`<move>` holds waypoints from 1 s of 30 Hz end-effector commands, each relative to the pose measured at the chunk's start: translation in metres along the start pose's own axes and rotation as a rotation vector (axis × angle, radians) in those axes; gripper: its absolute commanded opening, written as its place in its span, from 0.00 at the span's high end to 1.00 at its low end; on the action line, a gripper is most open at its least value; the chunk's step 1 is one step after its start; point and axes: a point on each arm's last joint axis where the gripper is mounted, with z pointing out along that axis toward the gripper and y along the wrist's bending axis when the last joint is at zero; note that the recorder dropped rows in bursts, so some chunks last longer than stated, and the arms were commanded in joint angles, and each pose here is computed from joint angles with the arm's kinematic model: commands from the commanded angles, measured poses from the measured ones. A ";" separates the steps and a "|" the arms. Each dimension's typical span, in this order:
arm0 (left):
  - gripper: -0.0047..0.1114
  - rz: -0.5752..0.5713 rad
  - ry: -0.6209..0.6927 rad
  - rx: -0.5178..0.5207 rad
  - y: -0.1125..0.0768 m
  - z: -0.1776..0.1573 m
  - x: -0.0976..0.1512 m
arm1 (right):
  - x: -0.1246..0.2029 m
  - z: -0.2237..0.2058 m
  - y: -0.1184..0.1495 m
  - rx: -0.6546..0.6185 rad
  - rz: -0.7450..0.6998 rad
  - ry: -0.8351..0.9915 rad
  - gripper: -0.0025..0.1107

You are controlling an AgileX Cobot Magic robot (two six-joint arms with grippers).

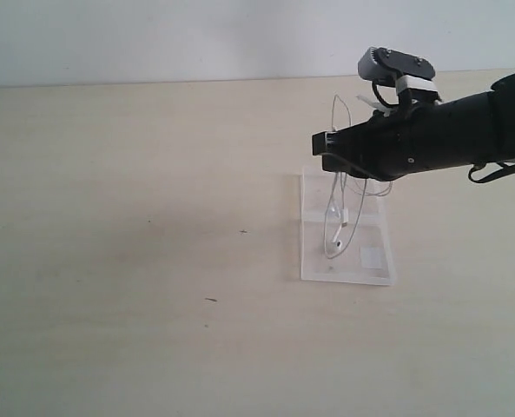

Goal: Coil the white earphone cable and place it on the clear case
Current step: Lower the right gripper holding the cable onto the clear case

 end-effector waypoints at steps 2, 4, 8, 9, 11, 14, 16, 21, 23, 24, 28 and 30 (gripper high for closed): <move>0.96 0.003 -0.001 -0.005 0.000 -0.001 0.000 | -0.002 0.000 0.003 -0.029 -0.020 0.000 0.98; 0.96 0.003 -0.001 -0.005 0.000 -0.001 0.000 | 0.000 0.001 0.004 -0.042 -0.029 0.011 0.98; 0.96 0.003 -0.001 -0.005 0.000 -0.001 0.000 | 0.006 0.008 0.001 -0.049 -0.034 0.042 0.98; 0.96 0.003 -0.001 -0.005 0.000 -0.001 0.000 | 0.008 0.012 -0.001 -0.048 -0.032 0.057 0.98; 0.96 0.003 -0.001 -0.005 0.000 -0.001 0.000 | 0.013 0.018 -0.005 -0.043 -0.026 0.076 0.98; 0.96 0.003 -0.001 -0.005 0.000 -0.001 0.000 | 0.019 0.025 -0.010 -0.037 -0.028 0.104 0.98; 0.96 0.003 -0.001 -0.005 0.000 -0.001 0.000 | 0.022 0.028 -0.012 -0.035 -0.032 0.116 0.98; 0.96 0.003 -0.001 -0.005 0.000 -0.001 0.000 | 0.025 0.040 -0.014 -0.068 -0.023 0.146 0.98; 0.96 0.003 -0.001 -0.005 0.000 -0.001 0.000 | 0.024 0.045 -0.014 -0.086 -0.019 0.148 0.98; 0.96 0.003 -0.001 -0.005 0.000 -0.001 0.000 | 0.023 0.046 -0.014 -0.095 -0.011 0.150 0.98; 0.96 0.003 0.001 -0.005 0.000 -0.001 0.001 | 0.022 0.050 -0.014 -0.103 -0.007 0.154 0.98; 0.96 0.004 0.009 -0.005 0.001 0.000 0.003 | 0.023 0.050 -0.015 -0.101 -0.014 0.158 0.98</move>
